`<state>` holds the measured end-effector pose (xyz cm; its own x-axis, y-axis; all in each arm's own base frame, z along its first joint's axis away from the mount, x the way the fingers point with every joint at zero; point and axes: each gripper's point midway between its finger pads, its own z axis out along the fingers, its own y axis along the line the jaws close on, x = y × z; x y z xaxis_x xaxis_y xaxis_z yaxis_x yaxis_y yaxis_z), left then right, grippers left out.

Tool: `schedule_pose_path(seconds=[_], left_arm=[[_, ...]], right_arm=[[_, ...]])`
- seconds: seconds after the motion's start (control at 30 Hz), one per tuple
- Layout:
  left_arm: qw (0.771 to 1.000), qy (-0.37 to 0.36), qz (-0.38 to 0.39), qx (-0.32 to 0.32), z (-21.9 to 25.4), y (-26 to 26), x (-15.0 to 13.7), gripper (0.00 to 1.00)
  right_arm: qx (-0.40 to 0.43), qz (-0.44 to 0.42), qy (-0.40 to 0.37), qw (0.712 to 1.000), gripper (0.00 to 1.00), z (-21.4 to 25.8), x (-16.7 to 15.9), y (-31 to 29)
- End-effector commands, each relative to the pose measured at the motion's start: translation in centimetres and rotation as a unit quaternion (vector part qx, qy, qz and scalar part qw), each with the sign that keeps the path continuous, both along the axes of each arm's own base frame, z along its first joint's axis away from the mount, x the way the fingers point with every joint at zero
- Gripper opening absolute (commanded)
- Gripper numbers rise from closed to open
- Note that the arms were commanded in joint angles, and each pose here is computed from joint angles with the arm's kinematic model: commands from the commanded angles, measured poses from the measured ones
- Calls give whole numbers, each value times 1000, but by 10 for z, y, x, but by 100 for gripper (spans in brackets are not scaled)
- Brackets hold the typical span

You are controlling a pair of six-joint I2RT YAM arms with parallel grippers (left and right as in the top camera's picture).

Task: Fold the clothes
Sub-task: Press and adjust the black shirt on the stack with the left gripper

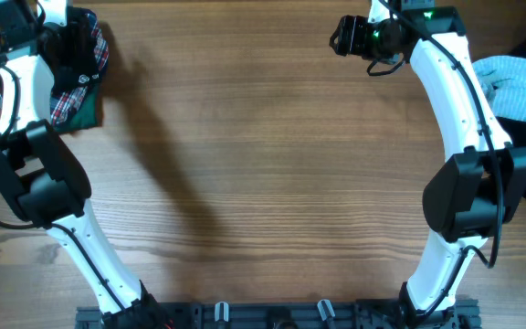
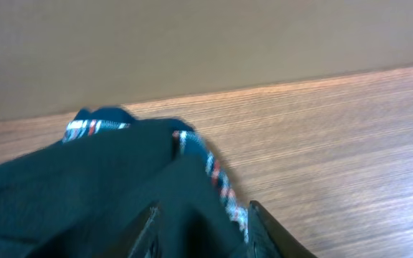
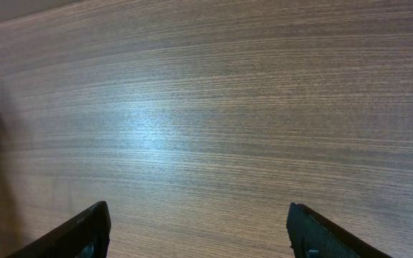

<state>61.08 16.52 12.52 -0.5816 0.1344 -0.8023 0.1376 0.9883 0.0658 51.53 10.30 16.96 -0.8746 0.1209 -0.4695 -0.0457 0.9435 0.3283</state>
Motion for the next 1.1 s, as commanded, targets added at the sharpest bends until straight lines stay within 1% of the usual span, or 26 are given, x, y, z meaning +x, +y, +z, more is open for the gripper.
schedule_pose_path(seconds=[0.0,0.1,0.27,0.43,0.53,0.6,0.7,0.8,0.87,0.93,1.07], left_arm=[[999,24,24,24,-18,31,-13,35],[998,42,53,-3,-40,51,-21,34],[996,59,49,-53,-75,62,-31,36],[993,82,48,-71,-109,63,-37,37],[992,89,48,-74,-118,62,-38,38],[993,84,46,-74,-115,62,-36,39],[995,52,26,-79,-88,56,-29,46],[995,19,39,-94,-46,56,-24,50],[995,-1,43,-93,-18,56,-23,52],[994,-19,50,-96,11,56,-24,61],[994,-52,46,-86,71,48,-32,64]], right_arm=[[0,16,12,1000,80,-13,-2,6],[0,16,13,1000,79,-13,-2,6],[0,16,13,1000,80,-13,-2,6],[7,20,13,1000,80,-12,-3,8],[9,21,14,1000,80,-12,-3,9],[8,21,13,1000,80,-12,-3,9],[8,21,11,1000,80,-11,-2,9],[9,21,9,1000,80,-11,-1,9],[9,21,6,1000,84,-10,0,9],[16,24,-5,1000,86,-7,4,12],[38,37,-30,998,91,3,12,20]])
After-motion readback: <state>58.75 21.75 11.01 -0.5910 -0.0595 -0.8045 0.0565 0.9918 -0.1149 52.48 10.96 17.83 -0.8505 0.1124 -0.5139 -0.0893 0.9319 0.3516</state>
